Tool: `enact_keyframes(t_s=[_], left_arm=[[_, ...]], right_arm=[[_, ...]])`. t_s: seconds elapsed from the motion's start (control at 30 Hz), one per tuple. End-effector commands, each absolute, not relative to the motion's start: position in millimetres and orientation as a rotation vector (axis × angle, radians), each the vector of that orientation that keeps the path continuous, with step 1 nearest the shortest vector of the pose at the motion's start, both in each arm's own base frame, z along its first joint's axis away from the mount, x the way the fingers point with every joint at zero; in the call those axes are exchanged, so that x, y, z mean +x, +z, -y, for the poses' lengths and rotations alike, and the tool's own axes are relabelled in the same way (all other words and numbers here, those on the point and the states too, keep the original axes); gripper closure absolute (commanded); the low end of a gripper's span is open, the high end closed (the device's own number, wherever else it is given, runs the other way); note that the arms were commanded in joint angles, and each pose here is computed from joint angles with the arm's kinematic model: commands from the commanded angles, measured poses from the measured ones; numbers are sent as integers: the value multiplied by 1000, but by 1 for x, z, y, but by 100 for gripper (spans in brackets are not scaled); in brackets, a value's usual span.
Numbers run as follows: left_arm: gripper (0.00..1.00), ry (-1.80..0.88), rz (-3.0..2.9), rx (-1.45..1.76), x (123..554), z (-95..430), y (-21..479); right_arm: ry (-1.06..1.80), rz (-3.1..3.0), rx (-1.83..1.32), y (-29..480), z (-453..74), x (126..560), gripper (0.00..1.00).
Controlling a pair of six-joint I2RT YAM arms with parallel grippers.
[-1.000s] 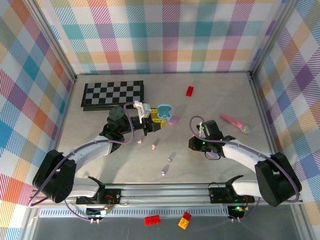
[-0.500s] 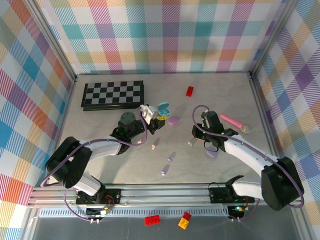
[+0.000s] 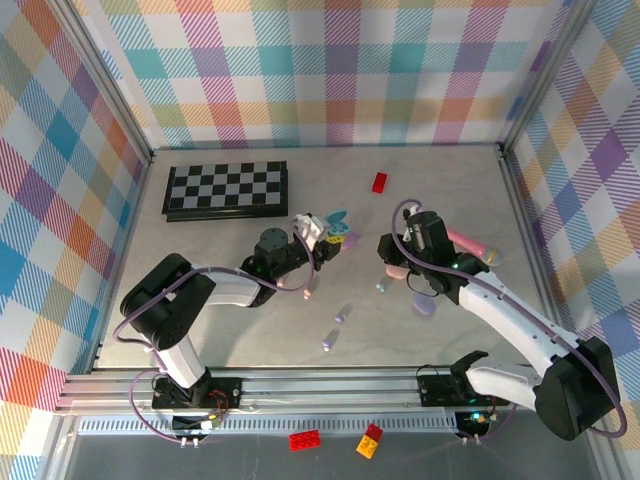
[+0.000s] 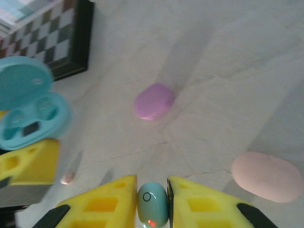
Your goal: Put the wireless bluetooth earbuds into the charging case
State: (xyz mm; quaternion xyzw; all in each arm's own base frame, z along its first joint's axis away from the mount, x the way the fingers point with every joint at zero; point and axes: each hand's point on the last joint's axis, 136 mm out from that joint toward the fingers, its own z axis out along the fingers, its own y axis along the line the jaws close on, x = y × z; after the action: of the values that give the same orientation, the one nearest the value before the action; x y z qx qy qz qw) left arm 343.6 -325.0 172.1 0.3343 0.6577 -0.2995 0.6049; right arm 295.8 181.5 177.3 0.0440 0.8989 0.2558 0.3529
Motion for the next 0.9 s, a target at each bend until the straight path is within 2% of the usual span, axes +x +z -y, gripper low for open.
enact_keyframes(t_s=[0.0, 0.37, 0.87], left_arm=[[66, -701, -1410, 782, 343, 339, 196], [66, -739, -1380, 818, 331, 356, 199], [66, -757, -1376, 795, 331, 363, 208]], right_arm=[[768, -2236, 21, 213, -205, 302, 78], [836, -2153, -150, 245, -255, 331, 78], [887, -2193, -172, 229, -273, 335, 78]])
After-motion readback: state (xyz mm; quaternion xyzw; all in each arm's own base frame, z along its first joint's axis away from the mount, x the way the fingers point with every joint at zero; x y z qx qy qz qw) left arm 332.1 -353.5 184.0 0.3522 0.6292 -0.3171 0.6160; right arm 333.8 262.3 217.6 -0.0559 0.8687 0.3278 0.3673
